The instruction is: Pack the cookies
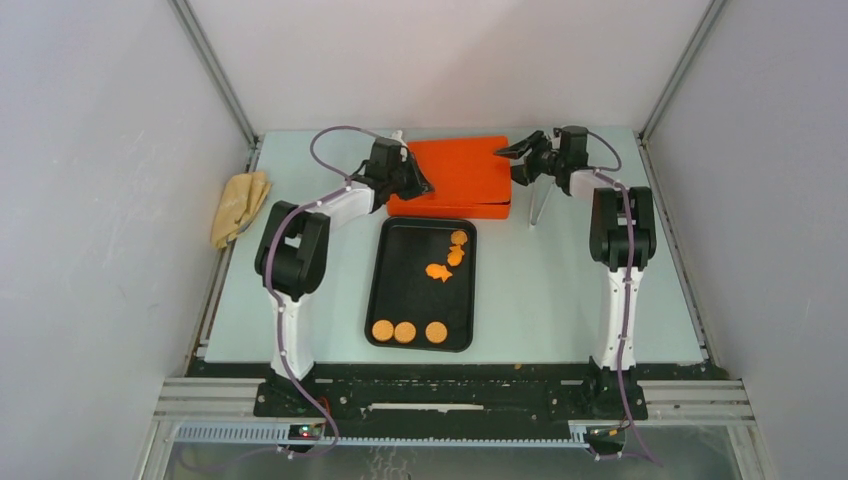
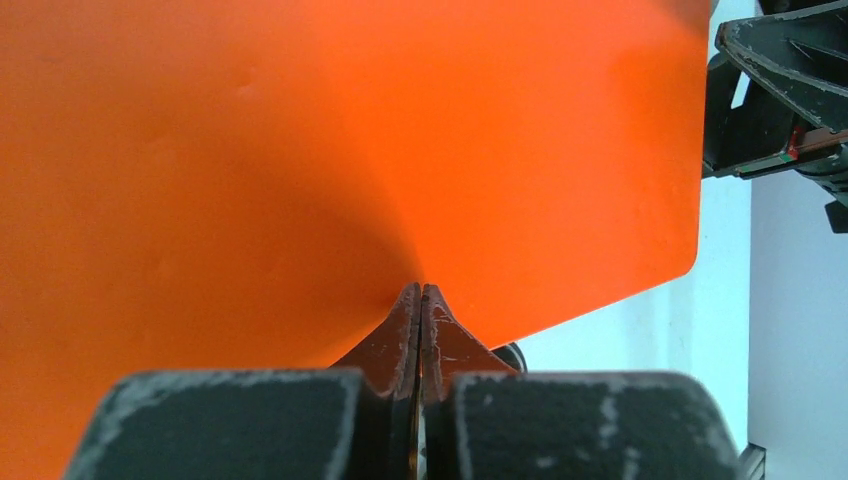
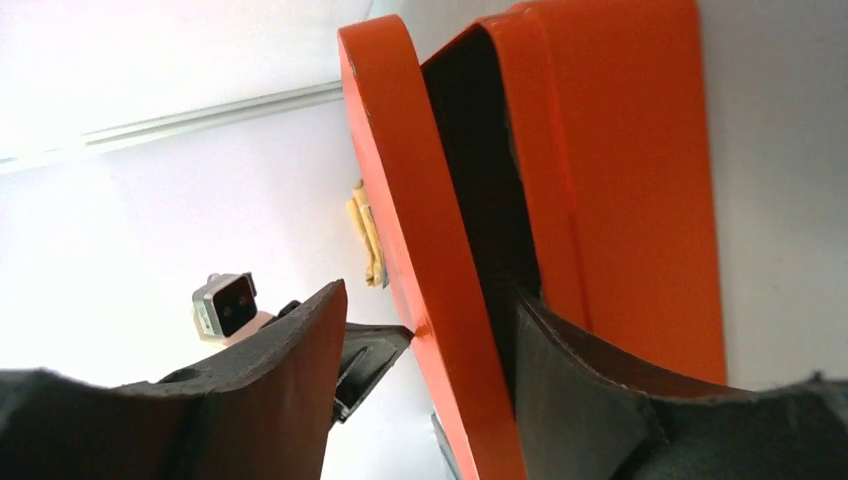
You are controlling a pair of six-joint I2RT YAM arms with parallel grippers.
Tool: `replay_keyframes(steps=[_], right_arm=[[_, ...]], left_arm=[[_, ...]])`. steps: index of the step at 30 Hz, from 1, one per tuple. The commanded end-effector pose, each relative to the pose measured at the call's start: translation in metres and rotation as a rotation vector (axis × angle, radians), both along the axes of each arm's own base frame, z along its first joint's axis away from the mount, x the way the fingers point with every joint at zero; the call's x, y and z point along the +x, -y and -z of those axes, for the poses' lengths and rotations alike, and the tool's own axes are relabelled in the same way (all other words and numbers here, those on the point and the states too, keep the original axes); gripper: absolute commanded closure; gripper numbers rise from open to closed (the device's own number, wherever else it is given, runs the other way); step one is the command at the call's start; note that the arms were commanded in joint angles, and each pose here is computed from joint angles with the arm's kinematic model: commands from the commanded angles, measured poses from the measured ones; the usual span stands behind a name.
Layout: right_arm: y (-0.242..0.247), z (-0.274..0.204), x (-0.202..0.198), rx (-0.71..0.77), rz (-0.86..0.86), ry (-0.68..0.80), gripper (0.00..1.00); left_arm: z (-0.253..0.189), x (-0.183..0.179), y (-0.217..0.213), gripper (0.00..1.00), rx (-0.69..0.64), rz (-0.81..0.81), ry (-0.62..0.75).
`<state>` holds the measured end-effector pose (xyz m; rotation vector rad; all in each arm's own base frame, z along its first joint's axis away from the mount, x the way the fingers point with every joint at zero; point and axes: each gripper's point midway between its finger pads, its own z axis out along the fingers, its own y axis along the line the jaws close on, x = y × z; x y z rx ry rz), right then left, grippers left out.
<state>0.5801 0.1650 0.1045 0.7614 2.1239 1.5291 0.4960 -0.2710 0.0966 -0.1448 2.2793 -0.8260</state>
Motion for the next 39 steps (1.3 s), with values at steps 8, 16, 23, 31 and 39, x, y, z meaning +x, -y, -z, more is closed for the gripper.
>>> replay_keyframes(steps=[8, 16, 23, 31, 39], right_arm=[[0.035, -0.05, -0.012, -0.228, 0.126, 0.007, 0.35], [0.069, -0.059, -0.024, -0.453, 0.238, -0.021, 0.38], [0.073, -0.049, -0.021, -0.645, 0.232, -0.063, 0.49], [0.077, -0.022, -0.008, -0.753, 0.181, -0.146, 0.91], [0.075, 0.016, -0.016, -0.8, 0.101, -0.24, 1.0]], left_arm=[[-0.013, 0.008, 0.019, 1.0, -0.05, 0.036, 0.027], [-0.011, 0.008, 0.029, 1.0, -0.07, 0.059, 0.026], [-0.067, 0.004, 0.013, 1.0, -0.098, -0.005, 0.11], [-0.108, 0.0, -0.118, 1.0, -0.01, -0.332, 0.078], [-0.052, 0.0, -0.178, 1.0, 0.105, -0.468, -0.037]])
